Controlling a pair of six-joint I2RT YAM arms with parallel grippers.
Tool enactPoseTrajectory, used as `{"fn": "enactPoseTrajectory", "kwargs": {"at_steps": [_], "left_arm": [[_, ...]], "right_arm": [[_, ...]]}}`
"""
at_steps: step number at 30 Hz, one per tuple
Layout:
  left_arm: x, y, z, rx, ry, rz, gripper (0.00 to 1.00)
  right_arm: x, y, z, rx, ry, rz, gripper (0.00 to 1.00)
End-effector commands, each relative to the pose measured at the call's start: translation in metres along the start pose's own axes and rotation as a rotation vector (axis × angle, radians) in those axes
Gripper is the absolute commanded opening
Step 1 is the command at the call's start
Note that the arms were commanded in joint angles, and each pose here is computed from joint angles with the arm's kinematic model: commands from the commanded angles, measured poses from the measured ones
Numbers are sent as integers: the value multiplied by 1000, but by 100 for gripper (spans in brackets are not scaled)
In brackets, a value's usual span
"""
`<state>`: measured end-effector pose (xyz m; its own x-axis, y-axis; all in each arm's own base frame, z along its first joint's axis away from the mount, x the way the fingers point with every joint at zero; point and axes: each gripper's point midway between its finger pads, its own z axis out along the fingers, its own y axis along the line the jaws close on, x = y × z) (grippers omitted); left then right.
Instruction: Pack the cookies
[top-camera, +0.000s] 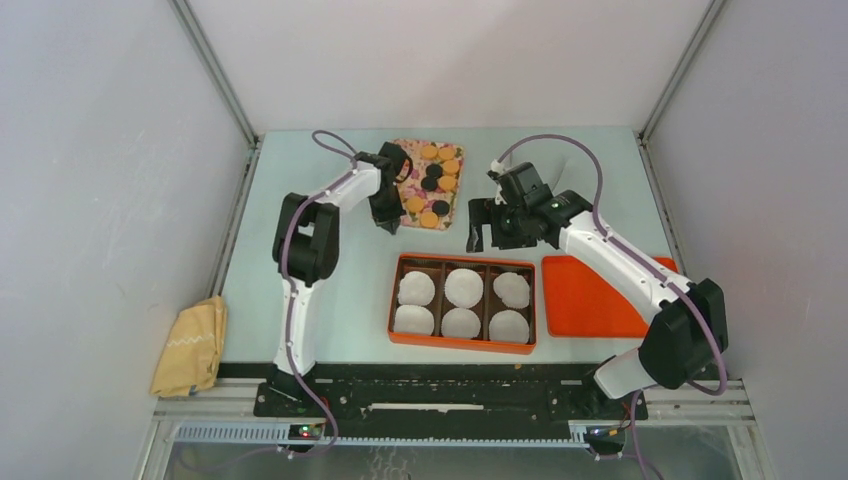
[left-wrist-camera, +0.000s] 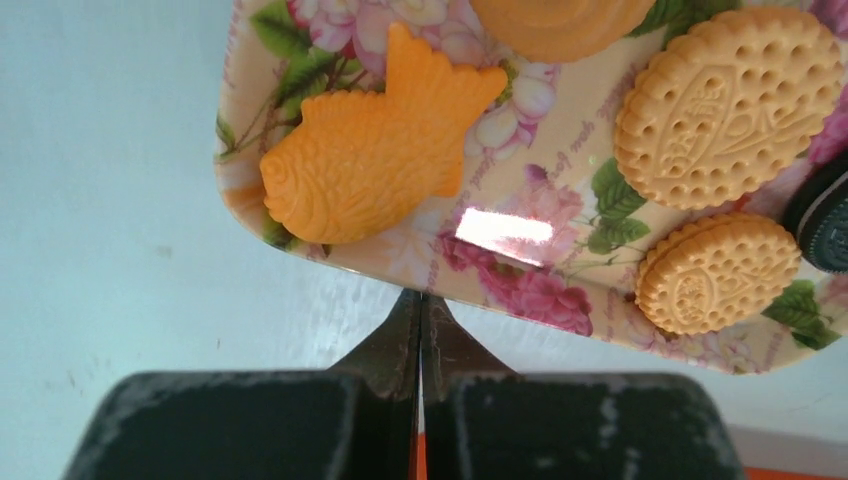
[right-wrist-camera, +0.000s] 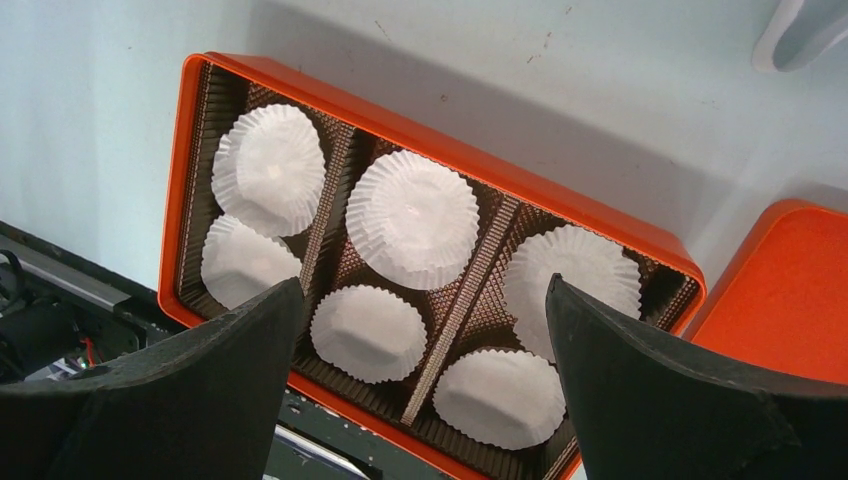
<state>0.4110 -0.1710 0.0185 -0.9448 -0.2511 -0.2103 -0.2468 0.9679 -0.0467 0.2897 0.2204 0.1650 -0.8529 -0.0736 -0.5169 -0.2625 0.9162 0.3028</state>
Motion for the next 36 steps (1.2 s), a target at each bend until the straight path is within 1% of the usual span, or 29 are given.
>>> {"fn": "enactPoseTrajectory", "kwargs": {"at_steps": [1,3,5,8,9,12,14,15,17,21,24,29,32,34,36], "left_arm": [[-42,-27,-4,105,-58,-2,0],[-47,-34,-3,124,-55,7,0],[-44,-40,-7,154,-40,19,0],[-38,-38,-32,161,-83,47,0],[-38,-33,-46,143,-126,58,0],[-25,-23,-88,131,-237,86,0],[-11,-20,-113,145,-299,106,0],[-3,-19,-121,149,-318,118,0],[14,-17,-134,160,-340,137,0],[41,-14,-136,171,-343,165,0],[55,-14,-128,163,-316,184,0],[62,-15,-123,161,-302,206,0],[60,-14,-128,162,-316,209,0],[60,-13,-130,160,-322,214,0],[60,-13,-130,159,-323,214,0]], "right_arm": [[4,-1,5,25,7,-25,100],[6,-1,7,30,15,-26,100],[7,-3,8,49,18,-15,100],[10,-18,7,127,12,36,100],[14,-26,6,158,14,67,99],[25,-39,1,190,9,130,91],[33,-43,-6,192,1,156,80],[39,-45,-7,196,2,166,78],[51,-50,-12,208,11,189,77],[74,-62,-19,251,26,242,78],[92,-70,-17,269,46,277,79],[119,-79,-6,314,121,309,79],[128,-86,-2,339,129,324,79],[131,-89,2,348,137,333,78],[135,-90,8,352,162,333,69]]}}
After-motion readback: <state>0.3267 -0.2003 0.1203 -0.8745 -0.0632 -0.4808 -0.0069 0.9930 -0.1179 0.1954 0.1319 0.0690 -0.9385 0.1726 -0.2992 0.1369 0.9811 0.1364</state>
